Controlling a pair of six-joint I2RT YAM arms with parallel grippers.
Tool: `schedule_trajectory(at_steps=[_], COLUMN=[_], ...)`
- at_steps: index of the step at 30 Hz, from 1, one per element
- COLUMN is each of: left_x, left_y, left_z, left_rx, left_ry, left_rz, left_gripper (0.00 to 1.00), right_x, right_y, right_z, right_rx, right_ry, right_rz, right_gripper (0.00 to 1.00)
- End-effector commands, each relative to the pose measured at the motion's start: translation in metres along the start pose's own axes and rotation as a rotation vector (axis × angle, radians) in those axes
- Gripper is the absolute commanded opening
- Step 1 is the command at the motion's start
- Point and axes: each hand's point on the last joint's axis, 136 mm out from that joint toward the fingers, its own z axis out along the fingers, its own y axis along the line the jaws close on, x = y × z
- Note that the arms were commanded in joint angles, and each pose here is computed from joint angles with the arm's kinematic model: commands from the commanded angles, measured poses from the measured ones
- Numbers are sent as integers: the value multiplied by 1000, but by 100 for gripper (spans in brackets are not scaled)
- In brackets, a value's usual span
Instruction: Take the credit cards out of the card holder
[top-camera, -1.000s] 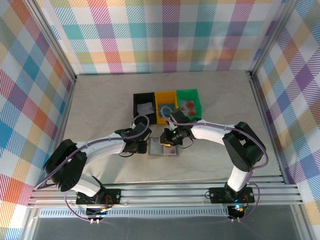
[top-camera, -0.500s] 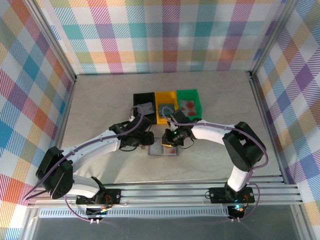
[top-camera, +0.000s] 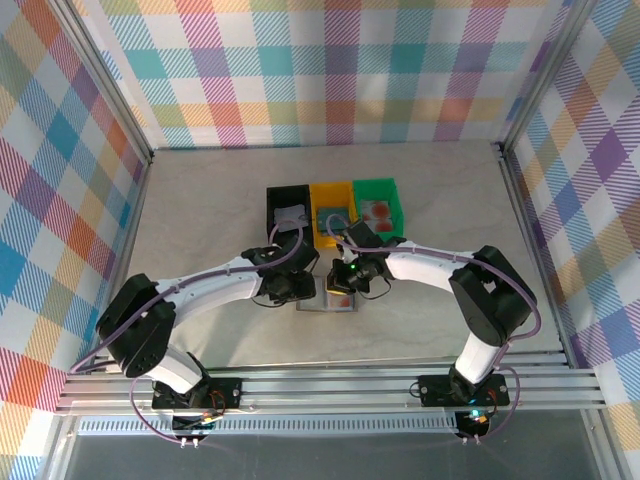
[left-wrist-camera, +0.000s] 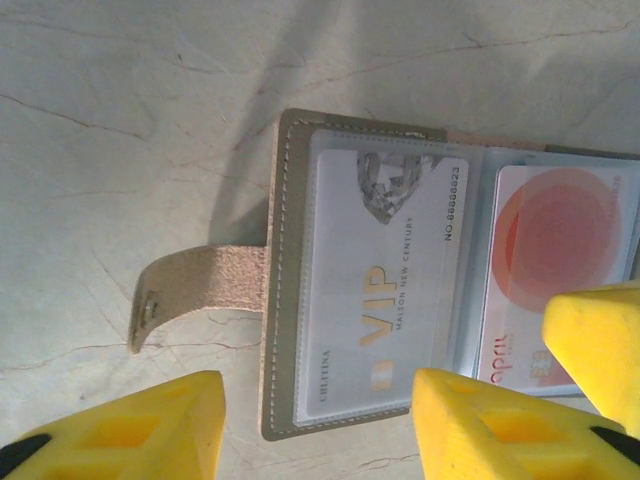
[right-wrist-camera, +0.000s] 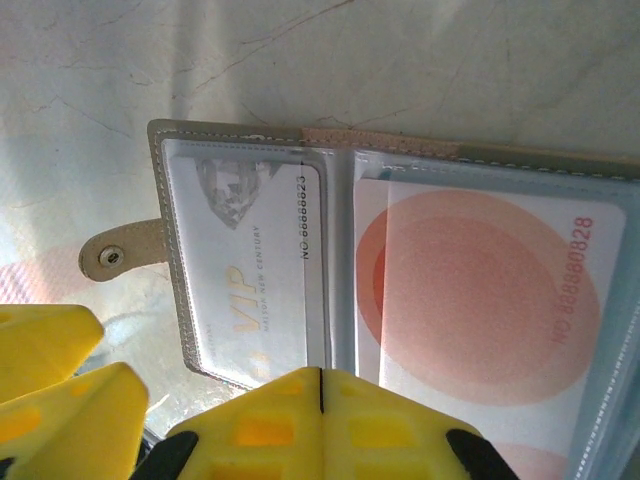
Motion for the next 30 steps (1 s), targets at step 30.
schedule_trajectory(at_steps=[30], left_x=[26], left_y=[31], left_z=[49], left_rx=[-133], left_ry=[55], left_rz=[-32], left_gripper=[16], right_x=[4], right_y=[17], right_z=[4], right_rx=[-125], right_ry=[27], right_rz=[-11], right_gripper=[11])
